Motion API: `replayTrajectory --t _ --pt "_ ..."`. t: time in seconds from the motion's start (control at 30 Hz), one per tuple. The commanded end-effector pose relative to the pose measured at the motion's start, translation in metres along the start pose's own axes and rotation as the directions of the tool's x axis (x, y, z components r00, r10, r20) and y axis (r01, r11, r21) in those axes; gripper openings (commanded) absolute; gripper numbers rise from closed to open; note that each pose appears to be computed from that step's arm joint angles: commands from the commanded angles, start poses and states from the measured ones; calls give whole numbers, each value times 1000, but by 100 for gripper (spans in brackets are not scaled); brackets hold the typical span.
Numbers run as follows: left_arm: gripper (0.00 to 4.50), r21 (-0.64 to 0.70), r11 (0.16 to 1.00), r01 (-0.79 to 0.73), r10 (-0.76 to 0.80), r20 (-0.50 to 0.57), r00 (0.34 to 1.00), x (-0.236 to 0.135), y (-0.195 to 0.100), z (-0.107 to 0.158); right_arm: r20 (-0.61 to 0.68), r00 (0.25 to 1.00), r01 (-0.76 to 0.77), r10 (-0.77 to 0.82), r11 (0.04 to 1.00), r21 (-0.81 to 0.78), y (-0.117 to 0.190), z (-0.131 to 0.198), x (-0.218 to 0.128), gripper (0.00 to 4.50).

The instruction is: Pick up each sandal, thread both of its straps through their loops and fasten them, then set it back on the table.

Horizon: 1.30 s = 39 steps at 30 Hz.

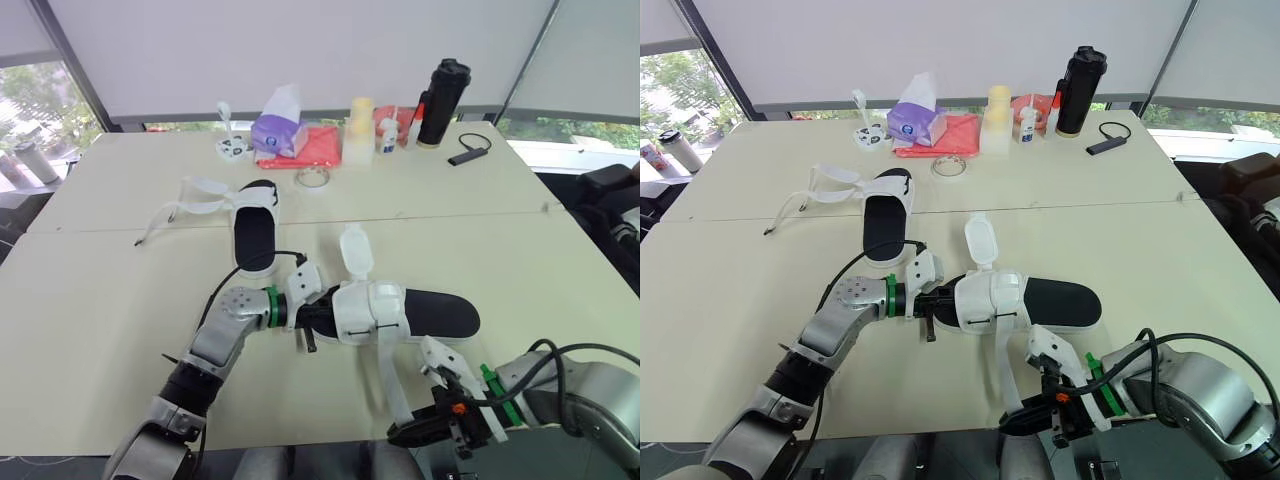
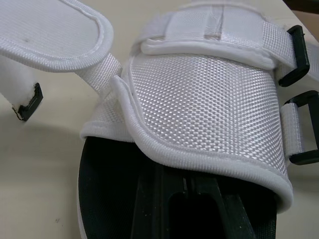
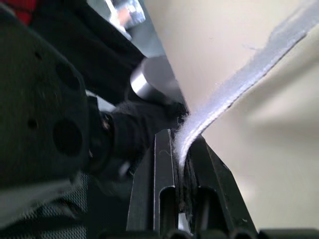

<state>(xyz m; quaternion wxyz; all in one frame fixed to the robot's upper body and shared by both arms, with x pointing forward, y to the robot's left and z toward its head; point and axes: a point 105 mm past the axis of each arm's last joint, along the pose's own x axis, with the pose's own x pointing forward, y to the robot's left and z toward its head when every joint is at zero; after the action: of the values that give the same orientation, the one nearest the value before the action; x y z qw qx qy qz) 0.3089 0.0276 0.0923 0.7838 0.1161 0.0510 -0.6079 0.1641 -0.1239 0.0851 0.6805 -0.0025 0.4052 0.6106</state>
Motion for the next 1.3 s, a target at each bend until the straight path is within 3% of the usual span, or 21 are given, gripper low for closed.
replayTrajectory --t 0.03,0.23,0.73,1.2,1.3 --pt "0 1 1000 8 -8 -3 1000 1 -5 0 52 998 -26 23 998 53 7 4 2 3" --pt "0 1 999 40 -39 -19 999 2 -10 -2 99 995 -34 24 994 107 13 5 5 3" --pt "0 20 999 31 -31 4 999 10 -5 2 300 954 21 13 994 -110 14 100 -42 3" --pt "0 34 999 -23 22 30 999 10 3 4 416 909 -21 -13 997 76 -25 135 -54 3" --pt "0 36 999 -25 24 29 999 10 3 3 437 899 -37 -10 994 99 -28 138 -54 96"
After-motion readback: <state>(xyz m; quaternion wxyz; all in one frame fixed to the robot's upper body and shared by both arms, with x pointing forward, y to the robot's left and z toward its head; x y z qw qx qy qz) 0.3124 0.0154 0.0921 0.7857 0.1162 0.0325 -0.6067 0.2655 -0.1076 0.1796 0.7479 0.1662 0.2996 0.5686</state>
